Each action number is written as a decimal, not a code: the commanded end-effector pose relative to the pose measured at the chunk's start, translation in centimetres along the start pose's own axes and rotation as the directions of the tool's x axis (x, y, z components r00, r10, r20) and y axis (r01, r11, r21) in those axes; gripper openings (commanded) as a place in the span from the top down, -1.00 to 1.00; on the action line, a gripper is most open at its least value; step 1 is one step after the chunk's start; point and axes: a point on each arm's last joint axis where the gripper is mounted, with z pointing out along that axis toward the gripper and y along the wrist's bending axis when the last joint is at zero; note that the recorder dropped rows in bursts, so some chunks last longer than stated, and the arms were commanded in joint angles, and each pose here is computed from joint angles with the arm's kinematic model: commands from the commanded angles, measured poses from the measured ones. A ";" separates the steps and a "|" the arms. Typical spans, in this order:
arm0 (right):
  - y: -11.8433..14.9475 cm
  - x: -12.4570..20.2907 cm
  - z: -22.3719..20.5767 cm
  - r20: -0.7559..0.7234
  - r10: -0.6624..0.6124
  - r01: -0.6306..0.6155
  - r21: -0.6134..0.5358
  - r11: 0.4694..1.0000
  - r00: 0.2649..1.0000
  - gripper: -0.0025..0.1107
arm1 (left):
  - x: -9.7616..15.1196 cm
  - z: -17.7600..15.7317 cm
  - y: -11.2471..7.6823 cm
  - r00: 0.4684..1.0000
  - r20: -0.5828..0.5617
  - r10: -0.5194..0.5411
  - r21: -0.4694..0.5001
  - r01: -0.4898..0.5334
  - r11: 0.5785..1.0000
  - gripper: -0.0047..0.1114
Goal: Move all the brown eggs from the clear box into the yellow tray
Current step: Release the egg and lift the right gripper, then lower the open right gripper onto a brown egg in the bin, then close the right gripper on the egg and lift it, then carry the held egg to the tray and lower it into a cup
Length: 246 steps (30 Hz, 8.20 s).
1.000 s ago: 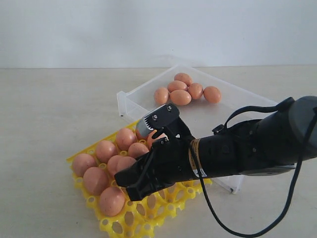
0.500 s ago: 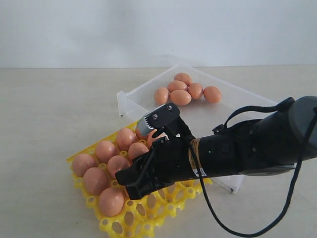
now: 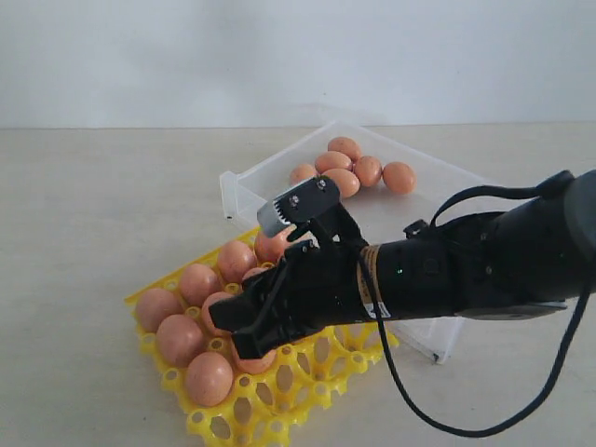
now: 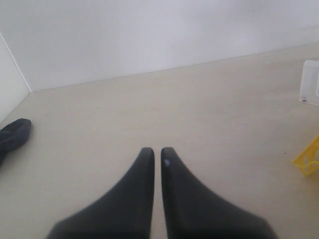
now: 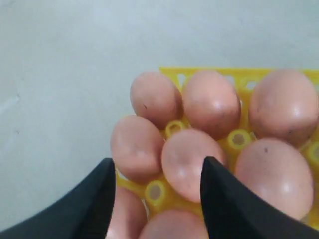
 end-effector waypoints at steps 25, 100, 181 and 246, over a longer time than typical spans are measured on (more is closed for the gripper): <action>-13.5 -14.2 -6.2 -0.530 0.220 0.173 0.594 0.785 0.819 0.94 | 0.1 0.0 0.0 1.000 -0.001 -0.003 -0.002 0.003 1.000 0.85; -24.3 -4.9 2.8 -0.248 0.366 -0.022 0.802 0.596 0.897 0.08 | 0.1 0.0 0.0 1.000 -0.001 -0.003 -0.002 0.003 1.000 0.85; 0.6 -0.1 -13.1 0.444 -0.209 0.120 0.220 0.968 0.871 0.96 | 0.1 0.0 0.0 1.000 -0.001 -0.003 -0.002 0.003 1.000 0.85; -5.4 0.4 -0.9 -0.022 -0.040 0.037 -0.107 0.994 0.999 0.96 | 0.1 0.0 0.0 1.000 -0.001 -0.003 -0.002 0.003 1.000 0.85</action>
